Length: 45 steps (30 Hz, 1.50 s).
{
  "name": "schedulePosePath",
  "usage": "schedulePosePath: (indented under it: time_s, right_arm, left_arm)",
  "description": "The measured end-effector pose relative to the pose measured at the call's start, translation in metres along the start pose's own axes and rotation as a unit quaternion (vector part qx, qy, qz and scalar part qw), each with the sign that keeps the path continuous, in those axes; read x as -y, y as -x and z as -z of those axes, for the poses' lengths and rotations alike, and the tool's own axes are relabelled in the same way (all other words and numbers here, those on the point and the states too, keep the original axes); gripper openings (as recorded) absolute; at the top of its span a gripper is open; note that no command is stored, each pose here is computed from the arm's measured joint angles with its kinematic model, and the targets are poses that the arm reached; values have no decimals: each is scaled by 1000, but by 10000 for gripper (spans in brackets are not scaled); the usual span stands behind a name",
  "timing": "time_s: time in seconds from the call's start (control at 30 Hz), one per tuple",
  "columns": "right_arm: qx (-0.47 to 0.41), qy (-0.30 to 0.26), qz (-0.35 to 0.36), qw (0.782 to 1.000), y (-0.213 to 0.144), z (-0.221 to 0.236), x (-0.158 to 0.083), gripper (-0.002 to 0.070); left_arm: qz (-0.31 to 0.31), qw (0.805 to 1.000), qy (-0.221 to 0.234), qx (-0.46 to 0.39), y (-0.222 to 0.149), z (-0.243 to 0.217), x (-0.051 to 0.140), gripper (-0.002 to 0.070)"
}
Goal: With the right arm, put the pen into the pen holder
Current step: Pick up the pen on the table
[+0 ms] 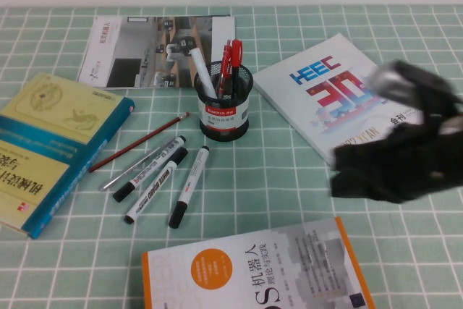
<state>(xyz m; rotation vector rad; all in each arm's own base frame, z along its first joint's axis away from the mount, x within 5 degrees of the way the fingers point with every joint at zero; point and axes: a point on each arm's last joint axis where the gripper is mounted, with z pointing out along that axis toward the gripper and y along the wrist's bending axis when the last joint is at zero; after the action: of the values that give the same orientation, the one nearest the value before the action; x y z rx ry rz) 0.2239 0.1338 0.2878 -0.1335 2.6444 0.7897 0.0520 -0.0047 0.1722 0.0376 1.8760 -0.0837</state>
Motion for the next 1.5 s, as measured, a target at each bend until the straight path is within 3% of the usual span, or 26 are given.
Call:
schedulePosePath:
  time_s: [0.23, 0.4, 0.67, 0.77, 1.07, 1.27, 1.5]
  right_arm:
    - [-45, -14, 40, 998, 24, -66, -62, -20]
    - [-82, -20, 52, 995, 38, -113, -94, -20]
    - [-116, -87, 57, 988, 54, -175, -120, -14]
    - [-123, -97, 54, 986, 61, -190, -130, 32]
    - [-123, -143, 14, 982, 76, -224, -131, 351]
    - [-100, -173, 6, 980, 81, -230, -125, 379]
    - [-102, -178, 2, 979, 78, -244, -119, 331]
  left_arm:
    - [0, 1000, 0, 0, 0, 0, 0, -6]
    - [0, 1000, 0, 0, 0, 0, 0, -6]
    - [0, 1000, 0, 0, 0, 0, 0, -6]
    - [0, 1000, 0, 0, 0, 0, 0, -6]
    - [0, 1000, 0, 0, 0, 0, 0, -6]
    - [0, 1000, 0, 0, 0, 0, 0, -6]
    - [0, 1000, 0, 0, 0, 0, 0, -6]
